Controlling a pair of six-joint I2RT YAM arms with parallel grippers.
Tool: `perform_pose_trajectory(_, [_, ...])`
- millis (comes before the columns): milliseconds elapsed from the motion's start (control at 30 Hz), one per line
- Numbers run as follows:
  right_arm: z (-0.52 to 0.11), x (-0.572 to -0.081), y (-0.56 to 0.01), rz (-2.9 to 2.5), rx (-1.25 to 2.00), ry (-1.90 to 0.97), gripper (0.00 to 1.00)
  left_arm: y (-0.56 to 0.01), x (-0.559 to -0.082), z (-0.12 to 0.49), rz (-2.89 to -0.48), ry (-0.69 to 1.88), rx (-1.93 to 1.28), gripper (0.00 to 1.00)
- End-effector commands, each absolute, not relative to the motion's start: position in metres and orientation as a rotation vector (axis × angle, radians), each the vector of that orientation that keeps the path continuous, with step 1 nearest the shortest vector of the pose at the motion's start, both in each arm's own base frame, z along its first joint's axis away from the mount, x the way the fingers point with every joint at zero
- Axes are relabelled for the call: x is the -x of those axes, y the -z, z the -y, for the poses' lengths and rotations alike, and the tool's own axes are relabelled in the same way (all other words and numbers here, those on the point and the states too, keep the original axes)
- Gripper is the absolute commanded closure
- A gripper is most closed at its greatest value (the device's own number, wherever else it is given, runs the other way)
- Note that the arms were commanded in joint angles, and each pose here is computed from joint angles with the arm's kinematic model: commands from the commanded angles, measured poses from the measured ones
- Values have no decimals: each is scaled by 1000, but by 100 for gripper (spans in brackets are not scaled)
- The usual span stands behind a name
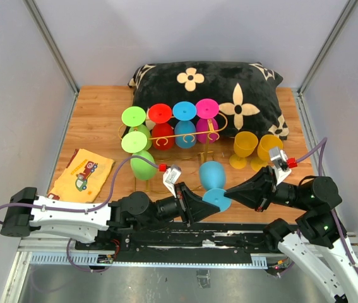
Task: Take the wine glass off the wine glass rack
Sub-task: Place the wine glass at the center of the board.
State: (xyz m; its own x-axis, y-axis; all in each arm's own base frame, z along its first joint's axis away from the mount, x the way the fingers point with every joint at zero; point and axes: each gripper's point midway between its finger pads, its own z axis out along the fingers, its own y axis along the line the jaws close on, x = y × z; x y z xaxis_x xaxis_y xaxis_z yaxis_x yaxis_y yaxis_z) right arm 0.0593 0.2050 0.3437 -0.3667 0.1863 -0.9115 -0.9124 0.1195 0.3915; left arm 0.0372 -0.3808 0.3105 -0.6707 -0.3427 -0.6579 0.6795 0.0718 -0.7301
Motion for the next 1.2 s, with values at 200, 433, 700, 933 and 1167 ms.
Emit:
perform_pose_trajectory(200, [-192,-69,-351,-1448,746,-1273,77,-322,-40,383,-1538,1638,-411,100])
perform_pose_trajectory(433, [-167,-106,-348,-1550,600,-989,46,-299,-21,387,-1492,1505,-757,100])
perform_pose_trajectory(700, [-148,-157,-299,-1908,435,-724,35,-235,12,380,-1455,1348,-1277,100])
perform_pose_trajectory(933, [-158,-172,-288,-2004,396,-755,35,-203,16,363,-1374,1194,-1514,99])
perform_pose_trajectory(1167, [-168,-171,-282,-2035,390,-1041,32,-179,3,349,-1396,1031,-1610,100])
